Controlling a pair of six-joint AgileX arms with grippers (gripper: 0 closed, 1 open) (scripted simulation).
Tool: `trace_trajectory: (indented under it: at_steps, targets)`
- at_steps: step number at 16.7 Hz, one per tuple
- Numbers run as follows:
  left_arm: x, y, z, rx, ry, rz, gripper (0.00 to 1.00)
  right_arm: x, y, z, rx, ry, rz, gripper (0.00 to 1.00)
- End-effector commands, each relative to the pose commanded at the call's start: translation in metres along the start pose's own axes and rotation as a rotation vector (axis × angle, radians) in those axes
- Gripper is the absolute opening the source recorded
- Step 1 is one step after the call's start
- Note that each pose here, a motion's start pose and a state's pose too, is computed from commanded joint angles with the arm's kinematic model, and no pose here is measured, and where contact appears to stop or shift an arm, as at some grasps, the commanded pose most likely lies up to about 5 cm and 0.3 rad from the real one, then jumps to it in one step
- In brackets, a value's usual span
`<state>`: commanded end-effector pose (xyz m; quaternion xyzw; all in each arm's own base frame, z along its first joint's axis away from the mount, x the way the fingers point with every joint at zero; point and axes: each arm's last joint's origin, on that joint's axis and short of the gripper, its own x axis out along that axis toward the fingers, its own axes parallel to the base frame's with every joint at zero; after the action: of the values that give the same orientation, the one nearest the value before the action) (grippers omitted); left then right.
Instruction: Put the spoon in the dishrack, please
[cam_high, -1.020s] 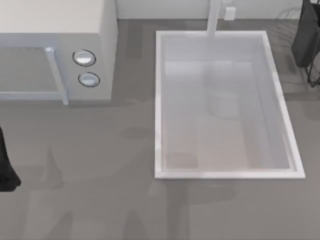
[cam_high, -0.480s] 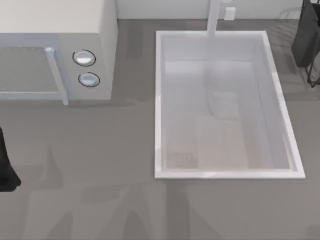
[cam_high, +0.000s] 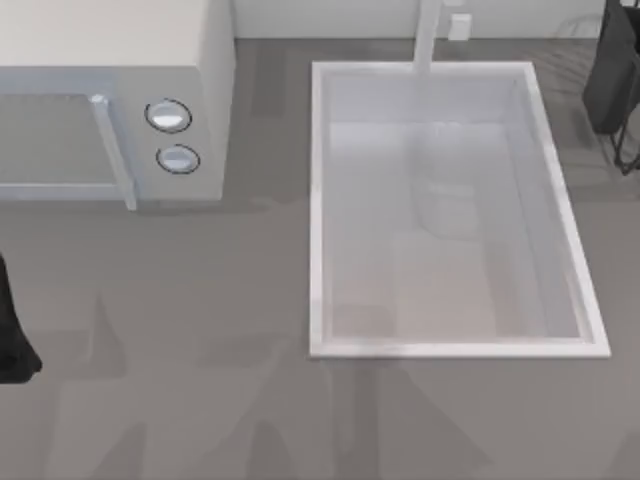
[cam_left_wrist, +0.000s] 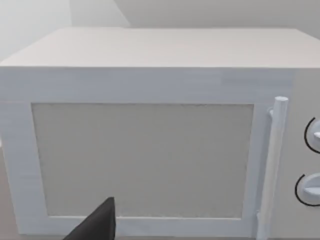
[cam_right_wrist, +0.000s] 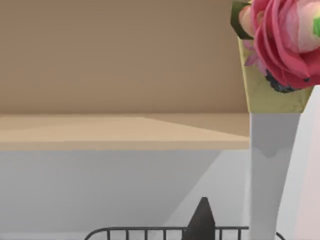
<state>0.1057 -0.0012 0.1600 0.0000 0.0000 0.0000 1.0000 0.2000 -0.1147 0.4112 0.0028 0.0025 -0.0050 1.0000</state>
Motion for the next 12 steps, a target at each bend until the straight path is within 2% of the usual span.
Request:
trace_trajectory:
  at_steps: [3, 6, 9, 12]
  targets:
    - [0.0, 0.0, 0.0, 0.0, 0.0, 0.0, 1.0, 0.044, -0.016, -0.024, 0.002, 0.004, -0.006, 0.0]
    - [0.0, 0.0, 0.0, 0.0, 0.0, 0.0, 1.0, 0.096, -0.025, -0.065, -0.007, -0.006, -0.008, 0.0]
    - [0.0, 0.0, 0.0, 0.0, 0.0, 0.0, 1.0, 0.141, -0.02, -0.115, -0.017, -0.025, -0.005, 0.0]
    - [0.0, 0.0, 0.0, 0.0, 0.0, 0.0, 1.0, 0.168, -0.005, -0.161, -0.014, -0.023, -0.001, 0.0]
